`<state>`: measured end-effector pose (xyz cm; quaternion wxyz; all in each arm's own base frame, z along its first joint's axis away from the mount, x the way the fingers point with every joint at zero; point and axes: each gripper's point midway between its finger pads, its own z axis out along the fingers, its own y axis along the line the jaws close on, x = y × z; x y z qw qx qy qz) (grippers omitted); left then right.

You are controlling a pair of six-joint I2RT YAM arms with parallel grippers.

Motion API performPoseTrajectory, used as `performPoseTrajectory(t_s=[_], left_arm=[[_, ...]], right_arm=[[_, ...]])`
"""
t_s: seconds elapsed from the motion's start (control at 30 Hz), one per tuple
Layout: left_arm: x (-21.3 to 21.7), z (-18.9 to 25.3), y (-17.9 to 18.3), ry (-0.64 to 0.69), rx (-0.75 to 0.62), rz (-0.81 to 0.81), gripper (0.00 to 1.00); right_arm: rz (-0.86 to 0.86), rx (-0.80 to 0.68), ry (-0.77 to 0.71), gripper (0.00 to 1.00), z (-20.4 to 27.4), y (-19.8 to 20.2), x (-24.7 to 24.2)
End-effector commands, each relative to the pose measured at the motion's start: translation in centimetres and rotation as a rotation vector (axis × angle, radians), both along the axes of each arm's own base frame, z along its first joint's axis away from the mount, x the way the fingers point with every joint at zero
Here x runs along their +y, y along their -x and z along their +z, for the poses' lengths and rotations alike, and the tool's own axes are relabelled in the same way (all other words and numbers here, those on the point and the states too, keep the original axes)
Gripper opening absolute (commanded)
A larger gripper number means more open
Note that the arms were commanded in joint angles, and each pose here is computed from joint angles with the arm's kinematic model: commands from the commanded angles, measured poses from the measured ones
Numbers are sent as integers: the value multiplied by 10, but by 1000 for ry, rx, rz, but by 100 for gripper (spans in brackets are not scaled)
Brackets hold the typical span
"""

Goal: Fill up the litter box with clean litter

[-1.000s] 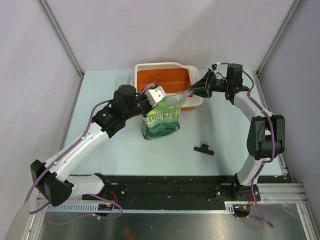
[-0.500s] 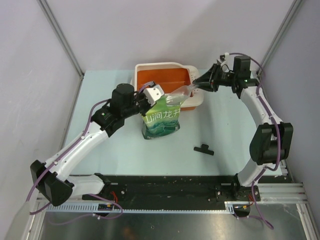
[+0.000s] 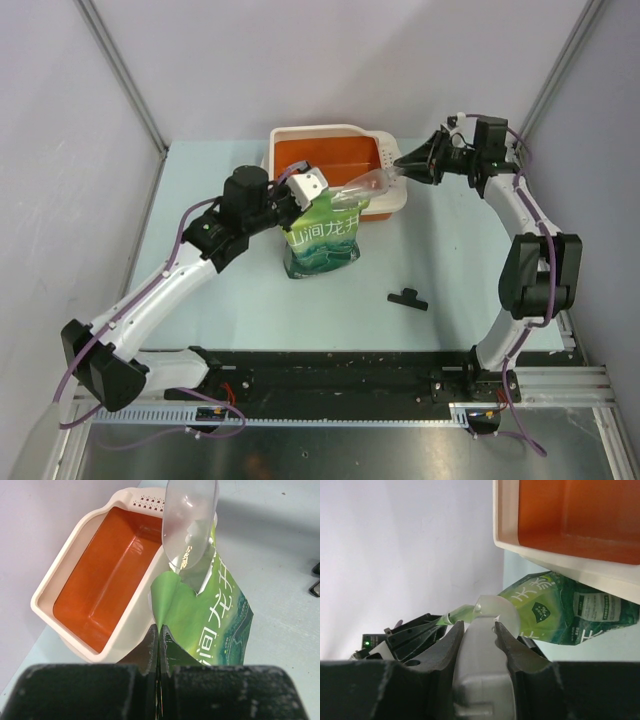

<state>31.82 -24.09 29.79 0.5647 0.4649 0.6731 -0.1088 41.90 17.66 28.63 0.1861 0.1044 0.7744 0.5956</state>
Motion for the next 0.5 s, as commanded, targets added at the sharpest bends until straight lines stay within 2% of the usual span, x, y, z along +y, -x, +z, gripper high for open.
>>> performPoseTrajectory(t_s=[0.0, 0.03, 0.07, 0.13, 0.37, 0.4, 0.47], left_arm=[[6, 54, -13, 70, -139, 46, 0], [7, 53, -13, 65, -140, 50, 0], [9, 51, -14, 59, -140, 58, 0], [11, 46, -15, 48, -135, 62, 0], [10, 40, -22, 23, -125, 74, 0], [9, 42, -22, 23, -125, 72, 0], [8, 40, -22, 19, -114, 70, 0]], right_arm=[[35, -19, -86, 0, 8, -14, 2], [39, -94, -91, 0, 22, -22, 3], [-5, -81, -98, 0, 19, -36, -15], [-17, -137, -98, 0, 33, -50, -20], [-63, -180, -81, 0, 16, -106, -29], [-70, -154, -72, 0, -3, -118, -28], [-88, -195, -33, 0, -15, -135, -27]])
